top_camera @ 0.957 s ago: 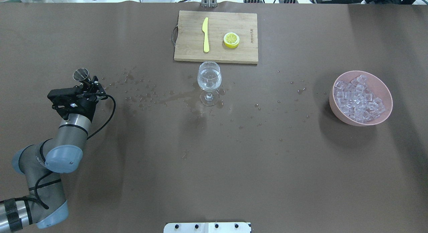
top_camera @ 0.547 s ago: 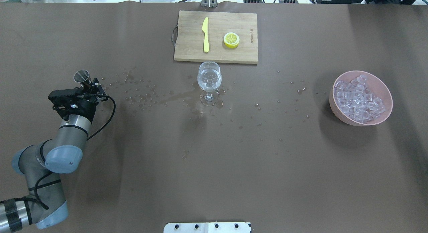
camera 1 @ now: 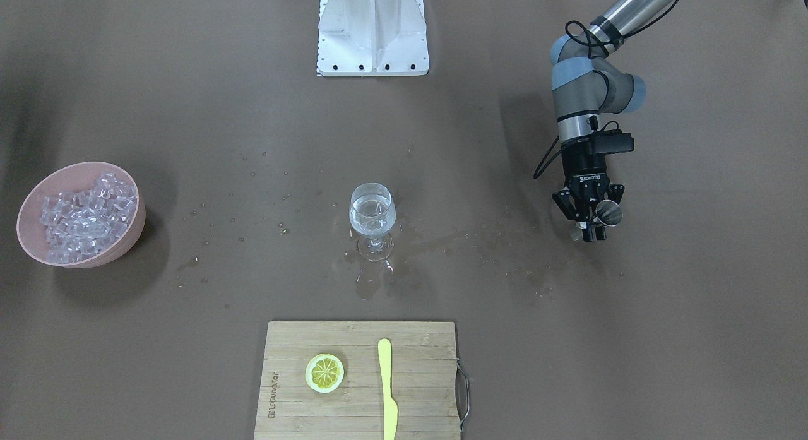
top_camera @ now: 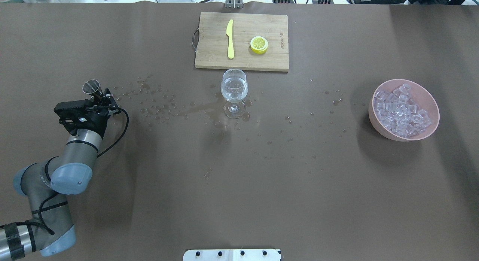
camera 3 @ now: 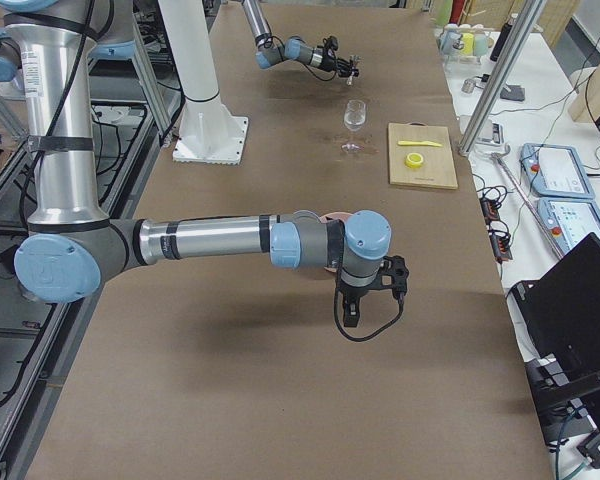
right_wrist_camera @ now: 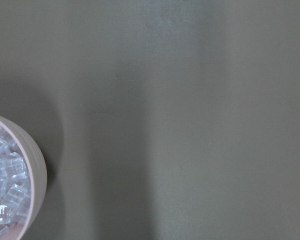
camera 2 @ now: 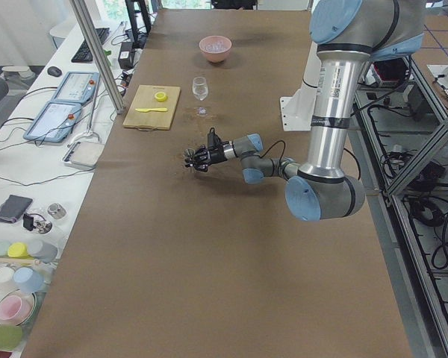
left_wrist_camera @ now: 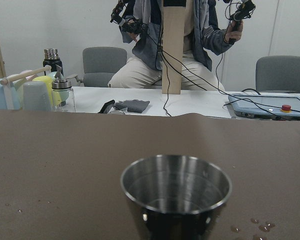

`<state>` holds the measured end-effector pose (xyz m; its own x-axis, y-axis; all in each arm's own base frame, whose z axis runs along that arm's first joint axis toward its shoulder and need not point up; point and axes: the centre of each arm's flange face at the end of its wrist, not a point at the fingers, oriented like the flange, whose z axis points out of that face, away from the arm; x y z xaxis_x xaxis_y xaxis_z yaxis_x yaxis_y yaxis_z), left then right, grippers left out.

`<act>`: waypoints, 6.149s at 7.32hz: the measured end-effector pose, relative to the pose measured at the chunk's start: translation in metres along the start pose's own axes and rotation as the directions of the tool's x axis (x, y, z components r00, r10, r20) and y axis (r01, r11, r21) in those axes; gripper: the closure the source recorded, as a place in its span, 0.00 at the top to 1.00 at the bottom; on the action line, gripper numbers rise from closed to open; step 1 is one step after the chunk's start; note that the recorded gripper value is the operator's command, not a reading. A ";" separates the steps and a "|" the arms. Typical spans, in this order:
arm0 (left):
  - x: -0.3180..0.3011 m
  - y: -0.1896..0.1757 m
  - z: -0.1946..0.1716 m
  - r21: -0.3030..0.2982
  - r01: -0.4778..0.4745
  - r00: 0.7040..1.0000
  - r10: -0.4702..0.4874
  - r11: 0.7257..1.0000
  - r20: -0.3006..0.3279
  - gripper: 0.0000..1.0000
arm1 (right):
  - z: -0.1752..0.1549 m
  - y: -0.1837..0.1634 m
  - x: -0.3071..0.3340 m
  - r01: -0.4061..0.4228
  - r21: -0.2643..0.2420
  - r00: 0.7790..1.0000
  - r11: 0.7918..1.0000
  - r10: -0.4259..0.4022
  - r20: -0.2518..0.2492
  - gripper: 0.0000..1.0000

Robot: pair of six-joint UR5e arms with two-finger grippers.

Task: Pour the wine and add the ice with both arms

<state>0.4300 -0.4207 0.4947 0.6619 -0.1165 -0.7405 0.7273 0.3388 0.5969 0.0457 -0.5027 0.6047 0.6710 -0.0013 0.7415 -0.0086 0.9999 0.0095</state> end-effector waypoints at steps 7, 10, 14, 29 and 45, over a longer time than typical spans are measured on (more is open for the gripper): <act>-0.002 0.004 0.001 -0.002 0.008 1.000 -0.008 1.000 0.009 0.98 | 0.001 0.001 0.001 -0.001 -0.001 1.000 1.000 0.001 0.000 1.00; -0.004 0.002 -0.001 -0.004 -0.046 0.999 0.047 0.999 0.007 0.98 | 0.001 0.001 0.001 -0.001 -0.002 1.000 1.000 0.001 0.000 1.00; -0.025 -0.018 -0.028 -0.080 -0.043 0.999 0.041 0.996 -0.034 0.98 | 0.001 0.002 0.002 -0.003 -0.003 1.000 1.000 0.003 0.000 1.00; -0.105 -0.256 -0.023 -0.570 -0.403 0.915 0.337 0.716 -0.224 0.98 | -0.007 -0.023 -0.063 0.088 0.019 0.996 0.996 -0.088 0.000 1.00; -0.164 -0.302 0.037 -0.681 -0.340 0.938 0.279 0.649 -0.203 0.98 | 0.112 -0.003 -0.282 0.313 -0.089 0.940 0.946 -0.321 -0.112 1.00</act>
<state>0.1088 -0.5383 0.4475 0.7875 0.1749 -0.5909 0.1229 0.8950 0.4287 -0.2264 -0.5065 0.4704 0.7167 -0.3211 0.6190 0.2675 0.9464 0.1811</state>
